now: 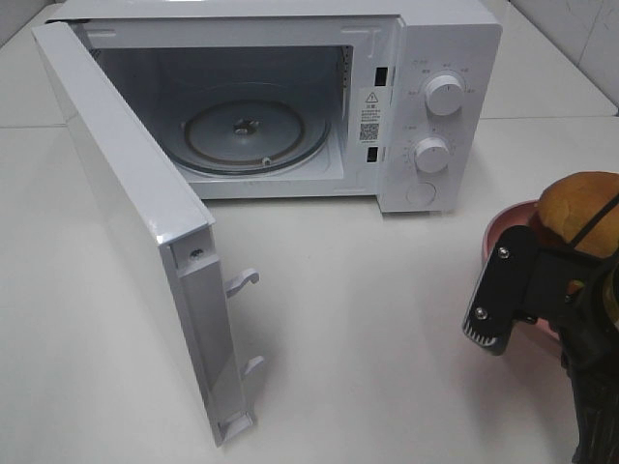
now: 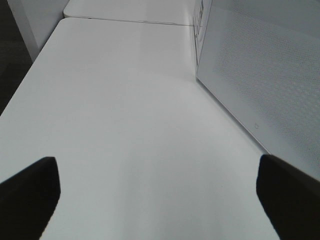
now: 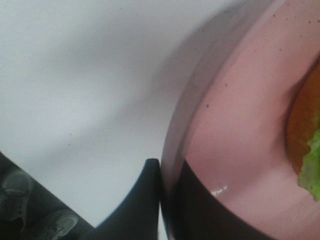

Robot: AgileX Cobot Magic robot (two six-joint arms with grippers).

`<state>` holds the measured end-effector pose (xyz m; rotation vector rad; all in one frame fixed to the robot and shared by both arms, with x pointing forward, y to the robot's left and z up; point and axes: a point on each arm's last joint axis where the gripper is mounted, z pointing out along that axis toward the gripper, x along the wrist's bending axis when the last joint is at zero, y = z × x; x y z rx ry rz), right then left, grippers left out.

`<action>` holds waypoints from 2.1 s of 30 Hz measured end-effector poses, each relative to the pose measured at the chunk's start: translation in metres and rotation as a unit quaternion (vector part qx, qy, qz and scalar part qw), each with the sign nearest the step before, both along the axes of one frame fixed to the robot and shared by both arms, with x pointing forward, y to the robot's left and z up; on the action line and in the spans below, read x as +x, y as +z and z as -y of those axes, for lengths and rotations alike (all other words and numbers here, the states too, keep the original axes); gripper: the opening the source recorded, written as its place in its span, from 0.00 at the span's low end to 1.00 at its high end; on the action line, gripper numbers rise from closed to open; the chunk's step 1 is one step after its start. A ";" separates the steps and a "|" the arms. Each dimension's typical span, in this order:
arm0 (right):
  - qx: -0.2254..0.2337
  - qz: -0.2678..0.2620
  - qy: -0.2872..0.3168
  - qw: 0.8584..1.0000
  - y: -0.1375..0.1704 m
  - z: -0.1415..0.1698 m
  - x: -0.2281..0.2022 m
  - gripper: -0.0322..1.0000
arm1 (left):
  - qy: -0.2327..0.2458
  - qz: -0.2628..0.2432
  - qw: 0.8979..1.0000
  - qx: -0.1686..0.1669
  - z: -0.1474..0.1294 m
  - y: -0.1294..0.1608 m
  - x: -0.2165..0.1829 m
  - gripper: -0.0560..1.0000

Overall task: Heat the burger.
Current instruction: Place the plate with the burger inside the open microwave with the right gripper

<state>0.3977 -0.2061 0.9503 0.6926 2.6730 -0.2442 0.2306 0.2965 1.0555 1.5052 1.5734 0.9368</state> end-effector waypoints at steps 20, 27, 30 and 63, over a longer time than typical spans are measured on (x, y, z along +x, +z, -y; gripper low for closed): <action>0.009 0.004 0.018 1.000 -0.001 -0.004 0.000 0.10 | 0.000 0.000 1.000 0.000 0.000 0.000 0.000 0.99; 0.010 0.009 0.064 0.998 -0.001 -0.006 0.003 0.10 | 0.000 0.000 1.000 0.000 0.000 0.000 0.000 0.99; 0.003 0.016 0.107 0.994 0.000 -0.008 0.005 0.10 | 0.000 0.000 1.000 0.000 0.000 0.000 0.000 0.99; -0.060 0.038 0.478 0.875 0.003 -0.030 0.016 0.10 | 0.000 0.000 1.000 0.000 0.000 0.000 0.000 0.99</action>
